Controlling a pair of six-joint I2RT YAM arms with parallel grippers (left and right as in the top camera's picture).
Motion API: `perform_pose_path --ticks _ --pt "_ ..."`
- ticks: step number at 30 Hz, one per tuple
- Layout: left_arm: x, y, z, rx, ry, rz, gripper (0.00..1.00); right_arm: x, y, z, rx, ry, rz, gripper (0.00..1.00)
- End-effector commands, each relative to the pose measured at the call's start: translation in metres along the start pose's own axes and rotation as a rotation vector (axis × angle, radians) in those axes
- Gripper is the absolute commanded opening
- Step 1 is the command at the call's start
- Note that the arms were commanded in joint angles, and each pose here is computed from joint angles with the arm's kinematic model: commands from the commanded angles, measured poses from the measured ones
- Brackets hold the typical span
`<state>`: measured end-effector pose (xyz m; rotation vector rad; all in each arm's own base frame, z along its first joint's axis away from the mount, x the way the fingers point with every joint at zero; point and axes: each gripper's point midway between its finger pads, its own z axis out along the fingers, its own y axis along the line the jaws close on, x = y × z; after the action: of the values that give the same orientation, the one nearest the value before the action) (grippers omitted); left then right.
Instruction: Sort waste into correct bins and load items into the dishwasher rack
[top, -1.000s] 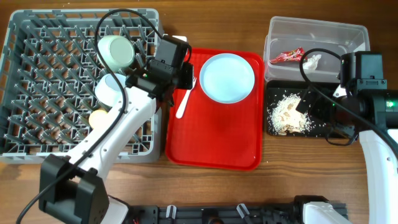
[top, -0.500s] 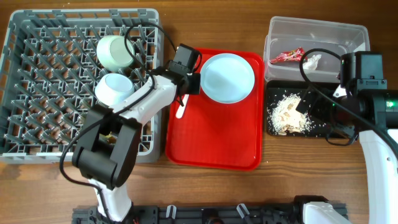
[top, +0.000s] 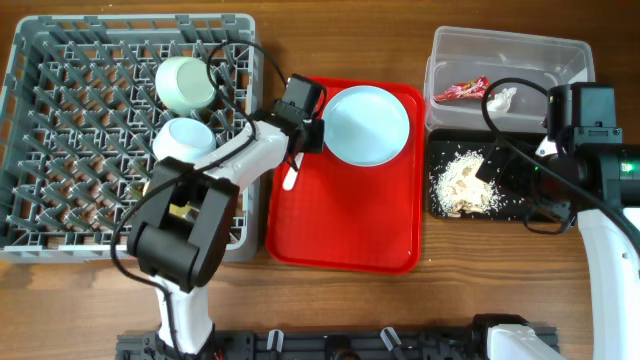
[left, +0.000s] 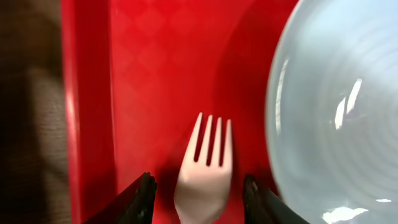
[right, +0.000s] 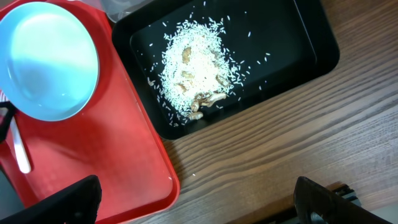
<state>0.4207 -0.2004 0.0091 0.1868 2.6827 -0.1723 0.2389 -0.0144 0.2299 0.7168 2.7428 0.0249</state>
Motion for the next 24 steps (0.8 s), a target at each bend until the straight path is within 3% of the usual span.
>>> perform_pose_path --ticks 1,4,9,13,24 --pt "0.0115 -0.0005 0.0125 0.002 0.035 0.01 0.47 -0.0017 -0.0001 -0.0008 -0.002 -0.005 -0.006 1.0" --pt "0.0127 -0.0021 0.0137 0.003 0.037 0.014 0.52 -0.002 0.0001 -0.0008 -0.003 -0.006 -0.006 1.0" --pt "0.0137 -0.0061 0.0138 0.007 0.036 0.022 0.34 -0.0021 0.0002 -0.0008 -0.003 -0.006 -0.006 1.0" --pt "0.014 -0.0061 0.0138 0.007 0.038 0.022 0.26 -0.0021 0.0002 -0.0008 -0.003 -0.006 -0.006 1.0" --pt "0.0169 -0.0047 0.0077 0.002 0.054 0.023 0.17 -0.0018 0.0 -0.0008 -0.002 -0.005 -0.006 1.0"
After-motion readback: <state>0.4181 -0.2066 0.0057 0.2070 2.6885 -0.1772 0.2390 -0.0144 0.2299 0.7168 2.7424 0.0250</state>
